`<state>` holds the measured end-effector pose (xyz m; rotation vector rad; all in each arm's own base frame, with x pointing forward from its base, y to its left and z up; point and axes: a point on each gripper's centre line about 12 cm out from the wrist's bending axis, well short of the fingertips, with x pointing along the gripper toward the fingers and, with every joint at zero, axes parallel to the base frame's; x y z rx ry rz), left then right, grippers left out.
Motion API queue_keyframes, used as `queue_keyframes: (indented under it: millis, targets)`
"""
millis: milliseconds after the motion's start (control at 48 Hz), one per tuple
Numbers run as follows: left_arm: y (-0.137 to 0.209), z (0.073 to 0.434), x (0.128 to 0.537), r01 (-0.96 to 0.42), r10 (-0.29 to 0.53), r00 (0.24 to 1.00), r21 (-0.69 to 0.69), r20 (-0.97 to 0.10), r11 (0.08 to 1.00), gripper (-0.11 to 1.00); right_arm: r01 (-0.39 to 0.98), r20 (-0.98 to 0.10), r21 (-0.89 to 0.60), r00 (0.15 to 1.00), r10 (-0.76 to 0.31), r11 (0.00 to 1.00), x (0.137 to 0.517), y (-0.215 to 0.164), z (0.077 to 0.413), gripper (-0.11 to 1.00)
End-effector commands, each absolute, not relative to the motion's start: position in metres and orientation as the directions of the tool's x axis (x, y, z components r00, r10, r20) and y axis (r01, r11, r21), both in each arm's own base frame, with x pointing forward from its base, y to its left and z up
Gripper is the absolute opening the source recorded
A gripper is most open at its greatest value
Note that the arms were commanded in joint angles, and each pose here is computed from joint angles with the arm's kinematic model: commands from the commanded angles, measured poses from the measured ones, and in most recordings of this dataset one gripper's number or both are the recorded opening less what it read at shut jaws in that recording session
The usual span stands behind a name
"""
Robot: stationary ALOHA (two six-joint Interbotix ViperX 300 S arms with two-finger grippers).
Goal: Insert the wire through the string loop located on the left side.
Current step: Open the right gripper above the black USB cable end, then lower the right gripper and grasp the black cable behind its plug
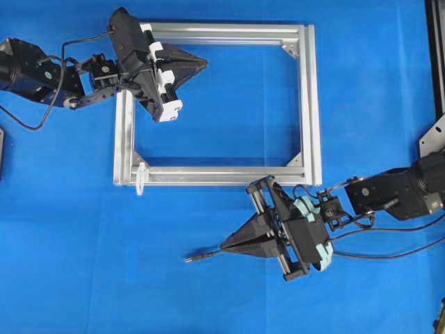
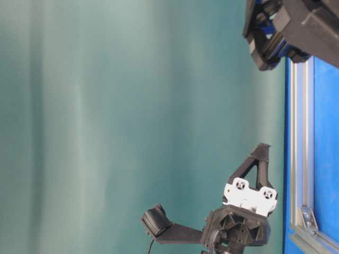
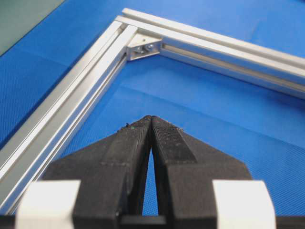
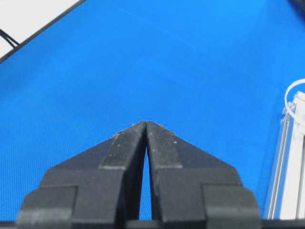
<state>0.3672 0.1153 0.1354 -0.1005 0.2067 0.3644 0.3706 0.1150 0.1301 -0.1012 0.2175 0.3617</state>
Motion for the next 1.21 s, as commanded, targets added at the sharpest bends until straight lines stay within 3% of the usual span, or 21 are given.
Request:
queue_keyframes:
  millis: [0, 125, 646, 771, 958, 1041, 1187]
  targets:
    - [0.1166, 0.1530, 0.3706, -0.356, 0.340, 0.921, -0.057, -0.191, 0.933, 0.00, -0.365, -0.161, -0.055, 0.922, 0.353, 0.929, 0.3702, 0.1192, 0.1550, 0.00]
    - [0.1172, 0.1513, 0.3699, -0.357, 0.339, 0.917, -0.055, -0.209, 0.933, 0.00, -0.370, -0.185, -0.033, 0.915, 0.358, 0.928, 0.3707, 0.1233, 0.1562, -0.06]
    - [0.1156, 0.1549, 0.3719, -0.350, 0.333, 0.922, -0.059, -0.198, 0.935, 0.00, -0.357, -0.226, 0.013, 0.909, 0.351, 0.934, 0.3720, 0.1231, 0.1531, -0.03]
    - [0.1156, 0.1549, 0.3719, -0.351, 0.333, 0.922, -0.060, -0.198, 0.935, 0.00, -0.341, -0.225, 0.027, 0.914, 0.338, 0.940, 0.3727, 0.1216, 0.1527, 0.17]
    - [0.1145, 0.1549, 0.3723, -0.348, 0.330, 0.923, -0.060, -0.198, 0.936, 0.00, -0.326, -0.226, 0.037, 0.918, 0.326, 0.944, 0.3728, 0.1201, 0.1523, 0.71]
    - [0.1145, 0.1547, 0.3723, -0.348, 0.330, 0.923, -0.060, -0.200, 0.936, 0.00, -0.326, -0.224, 0.037, 0.918, 0.326, 0.944, 0.3732, 0.1202, 0.1528, 0.90]
    - [0.1142, 0.1539, 0.3719, -0.347, 0.329, 0.922, -0.059, -0.204, 0.936, 0.00, -0.319, -0.238, 0.044, 0.917, 0.320, 0.947, 0.3727, 0.1198, 0.1481, 0.89]
